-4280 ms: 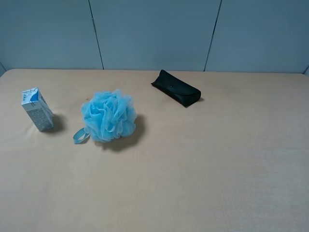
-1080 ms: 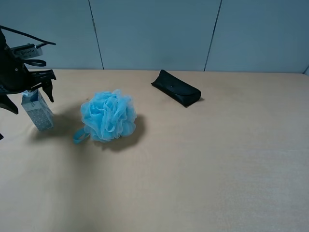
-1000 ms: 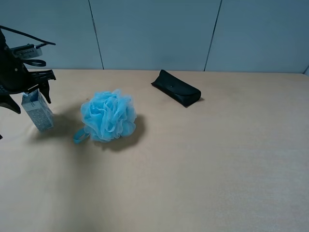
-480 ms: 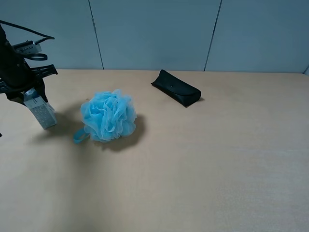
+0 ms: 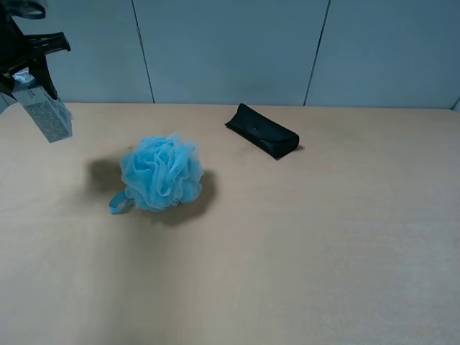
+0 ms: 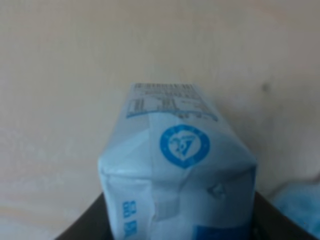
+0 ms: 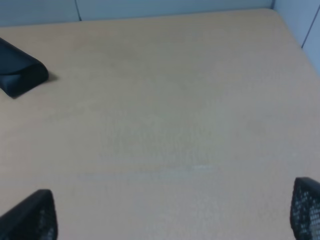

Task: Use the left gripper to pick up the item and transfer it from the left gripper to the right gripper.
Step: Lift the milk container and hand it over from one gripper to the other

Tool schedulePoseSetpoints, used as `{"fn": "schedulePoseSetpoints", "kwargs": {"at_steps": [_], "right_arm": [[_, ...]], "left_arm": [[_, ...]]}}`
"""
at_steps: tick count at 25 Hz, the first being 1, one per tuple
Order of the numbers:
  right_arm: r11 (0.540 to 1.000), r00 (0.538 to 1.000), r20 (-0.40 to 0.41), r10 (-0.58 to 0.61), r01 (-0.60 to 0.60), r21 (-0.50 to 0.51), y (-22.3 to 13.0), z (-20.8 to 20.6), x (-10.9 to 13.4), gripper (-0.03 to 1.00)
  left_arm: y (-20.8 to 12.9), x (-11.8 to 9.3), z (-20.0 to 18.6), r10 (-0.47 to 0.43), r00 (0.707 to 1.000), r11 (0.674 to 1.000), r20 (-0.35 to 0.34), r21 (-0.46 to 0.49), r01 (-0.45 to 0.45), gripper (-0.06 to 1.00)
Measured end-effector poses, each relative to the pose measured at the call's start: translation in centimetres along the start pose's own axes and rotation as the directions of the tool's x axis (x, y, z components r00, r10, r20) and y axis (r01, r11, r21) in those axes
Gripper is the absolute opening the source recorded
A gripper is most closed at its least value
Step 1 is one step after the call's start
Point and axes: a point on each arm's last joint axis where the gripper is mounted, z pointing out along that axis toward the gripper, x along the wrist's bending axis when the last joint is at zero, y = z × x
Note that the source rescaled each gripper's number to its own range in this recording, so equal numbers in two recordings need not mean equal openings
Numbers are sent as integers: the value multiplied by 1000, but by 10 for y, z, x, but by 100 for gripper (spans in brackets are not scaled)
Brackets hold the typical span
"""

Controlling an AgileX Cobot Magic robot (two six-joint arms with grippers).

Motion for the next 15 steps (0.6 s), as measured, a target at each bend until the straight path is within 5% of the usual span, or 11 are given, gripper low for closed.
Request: {"fn": "schedulePoseSetpoints", "kwargs": {"at_steps": [15], "right_arm": [[1000,1000,0,0,0,0,0,0,0,100]], "left_arm": [[-23,-17,-35,238,948,967,213,39,-252,0]]}}
